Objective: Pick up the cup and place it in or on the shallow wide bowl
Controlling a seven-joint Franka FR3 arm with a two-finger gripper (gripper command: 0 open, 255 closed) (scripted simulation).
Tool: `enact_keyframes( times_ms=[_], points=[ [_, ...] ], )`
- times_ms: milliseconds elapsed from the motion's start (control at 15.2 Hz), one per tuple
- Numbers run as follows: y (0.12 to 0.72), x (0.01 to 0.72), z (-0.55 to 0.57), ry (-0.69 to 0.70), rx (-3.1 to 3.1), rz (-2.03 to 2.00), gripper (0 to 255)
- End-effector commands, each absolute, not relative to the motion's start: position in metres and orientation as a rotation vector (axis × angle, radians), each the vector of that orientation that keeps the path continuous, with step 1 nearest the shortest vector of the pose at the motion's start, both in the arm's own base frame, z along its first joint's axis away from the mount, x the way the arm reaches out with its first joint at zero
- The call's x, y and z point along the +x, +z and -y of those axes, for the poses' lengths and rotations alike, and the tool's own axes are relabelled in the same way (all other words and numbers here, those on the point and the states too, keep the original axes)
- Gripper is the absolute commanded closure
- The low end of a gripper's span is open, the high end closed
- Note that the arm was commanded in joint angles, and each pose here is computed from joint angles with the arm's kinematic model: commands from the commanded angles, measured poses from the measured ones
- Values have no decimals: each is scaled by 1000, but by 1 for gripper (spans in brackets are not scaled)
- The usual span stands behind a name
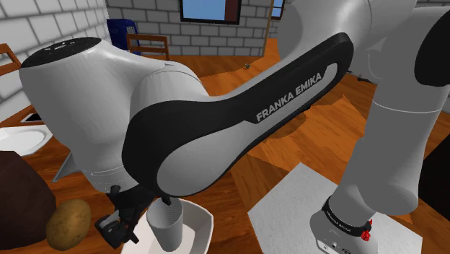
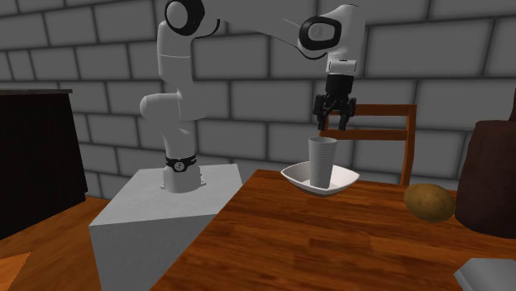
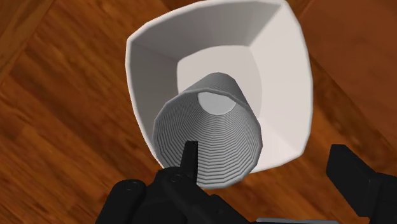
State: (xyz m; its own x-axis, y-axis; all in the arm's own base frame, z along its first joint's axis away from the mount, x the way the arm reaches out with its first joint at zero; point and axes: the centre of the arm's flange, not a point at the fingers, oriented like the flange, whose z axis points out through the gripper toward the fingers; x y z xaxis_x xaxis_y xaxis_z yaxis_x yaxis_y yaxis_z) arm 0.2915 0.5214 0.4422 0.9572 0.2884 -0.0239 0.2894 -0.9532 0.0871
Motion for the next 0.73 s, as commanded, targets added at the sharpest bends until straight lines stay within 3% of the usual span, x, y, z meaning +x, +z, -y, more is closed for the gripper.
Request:
enact_keyframes(
  times_ms=[0, 330, 660],
  points=[
    [442, 291, -521, -17, 3019, -447, 0],
    [492, 291, -526, -17, 3019, -447, 0],
    [492, 291, -526, -17, 3019, -447, 0]
  ],
)
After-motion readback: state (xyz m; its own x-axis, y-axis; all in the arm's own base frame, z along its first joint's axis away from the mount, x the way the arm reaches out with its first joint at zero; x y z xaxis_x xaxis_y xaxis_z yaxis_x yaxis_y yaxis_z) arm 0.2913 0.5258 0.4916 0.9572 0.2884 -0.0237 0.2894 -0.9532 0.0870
